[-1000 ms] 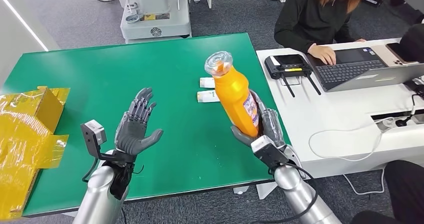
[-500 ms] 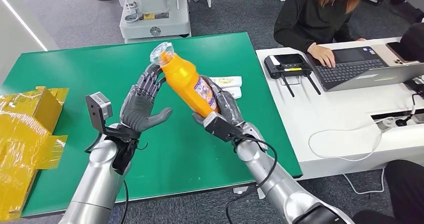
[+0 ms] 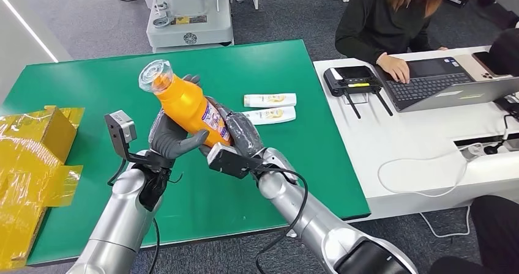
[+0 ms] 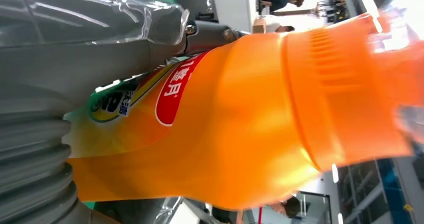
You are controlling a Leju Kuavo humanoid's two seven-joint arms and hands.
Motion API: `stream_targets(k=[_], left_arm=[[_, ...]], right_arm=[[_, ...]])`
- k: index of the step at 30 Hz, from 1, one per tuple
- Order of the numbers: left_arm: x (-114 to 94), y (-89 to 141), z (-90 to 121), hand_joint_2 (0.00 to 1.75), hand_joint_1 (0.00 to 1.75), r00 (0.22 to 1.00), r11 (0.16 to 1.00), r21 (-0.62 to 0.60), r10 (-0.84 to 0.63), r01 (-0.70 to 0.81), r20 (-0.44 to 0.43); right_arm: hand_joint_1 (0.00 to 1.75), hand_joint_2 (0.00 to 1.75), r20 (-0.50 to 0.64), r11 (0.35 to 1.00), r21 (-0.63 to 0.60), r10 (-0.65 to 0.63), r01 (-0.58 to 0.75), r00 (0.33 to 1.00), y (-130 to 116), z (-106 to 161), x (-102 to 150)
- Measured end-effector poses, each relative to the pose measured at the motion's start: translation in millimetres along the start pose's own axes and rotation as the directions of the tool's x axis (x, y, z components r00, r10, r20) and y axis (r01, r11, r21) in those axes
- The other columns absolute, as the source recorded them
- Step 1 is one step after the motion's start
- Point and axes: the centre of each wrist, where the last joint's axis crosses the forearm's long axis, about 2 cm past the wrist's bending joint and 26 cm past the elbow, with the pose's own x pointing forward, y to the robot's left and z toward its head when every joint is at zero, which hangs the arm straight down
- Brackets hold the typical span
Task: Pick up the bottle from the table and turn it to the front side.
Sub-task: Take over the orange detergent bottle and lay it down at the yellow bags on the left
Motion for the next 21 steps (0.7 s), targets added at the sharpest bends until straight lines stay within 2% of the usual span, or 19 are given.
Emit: stream_targets(k=[12, 21], left_arm=[[-6.9, 18.0, 1.6, 1.75, 0.00, 0.997, 0.998, 0.019, 0.055, -0.054, -0.060], [-8.5, 38.9, 18.7, 1.75, 0.00, 0.994, 0.998, 0.055, 0.023, -0.017, -0.107]], right_arm=[[1.75, 1.75, -0.047, 0.992, 0.089, 0.097, -0.093, 0.994, 14.0, 11.6, -7.8], [1.75, 1.75, -0.156, 0.981, 0.156, 0.139, -0.114, 0.978, 20.4, 60.5, -43.0]])
